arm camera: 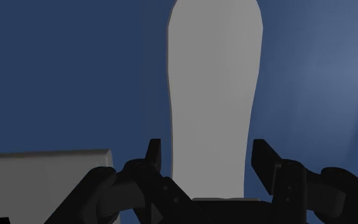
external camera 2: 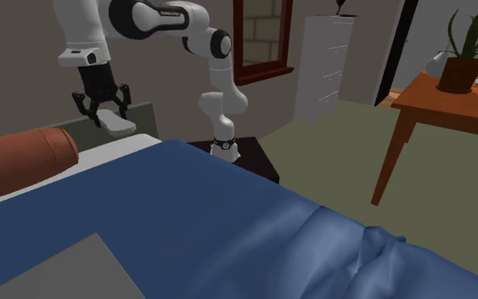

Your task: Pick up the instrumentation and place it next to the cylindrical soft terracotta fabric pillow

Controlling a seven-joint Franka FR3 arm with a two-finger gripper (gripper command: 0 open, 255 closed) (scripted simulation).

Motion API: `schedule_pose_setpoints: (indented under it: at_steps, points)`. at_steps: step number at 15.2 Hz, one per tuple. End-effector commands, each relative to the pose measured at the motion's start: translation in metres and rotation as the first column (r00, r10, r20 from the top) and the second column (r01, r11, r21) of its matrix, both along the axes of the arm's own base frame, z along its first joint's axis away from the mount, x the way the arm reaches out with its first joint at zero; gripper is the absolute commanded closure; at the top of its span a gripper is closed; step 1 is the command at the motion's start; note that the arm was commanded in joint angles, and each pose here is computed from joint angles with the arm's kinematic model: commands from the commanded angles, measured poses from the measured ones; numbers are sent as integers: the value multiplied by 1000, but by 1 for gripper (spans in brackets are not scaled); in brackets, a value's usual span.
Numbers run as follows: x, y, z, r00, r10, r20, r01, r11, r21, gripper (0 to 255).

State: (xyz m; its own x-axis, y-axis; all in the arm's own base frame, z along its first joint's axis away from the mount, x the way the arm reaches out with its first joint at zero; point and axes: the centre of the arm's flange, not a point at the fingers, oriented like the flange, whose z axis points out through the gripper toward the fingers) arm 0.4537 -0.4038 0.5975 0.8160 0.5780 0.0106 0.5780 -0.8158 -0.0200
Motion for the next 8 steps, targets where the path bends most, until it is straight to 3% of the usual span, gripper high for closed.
schedule_pose_setpoints:
  at_steps: [1,8]
  points:
    - [-15,-23,0,1000,1,0,-1,1000,0,255]
    - [-72,-96,0,1000,1,0,-1,1000,0,255]
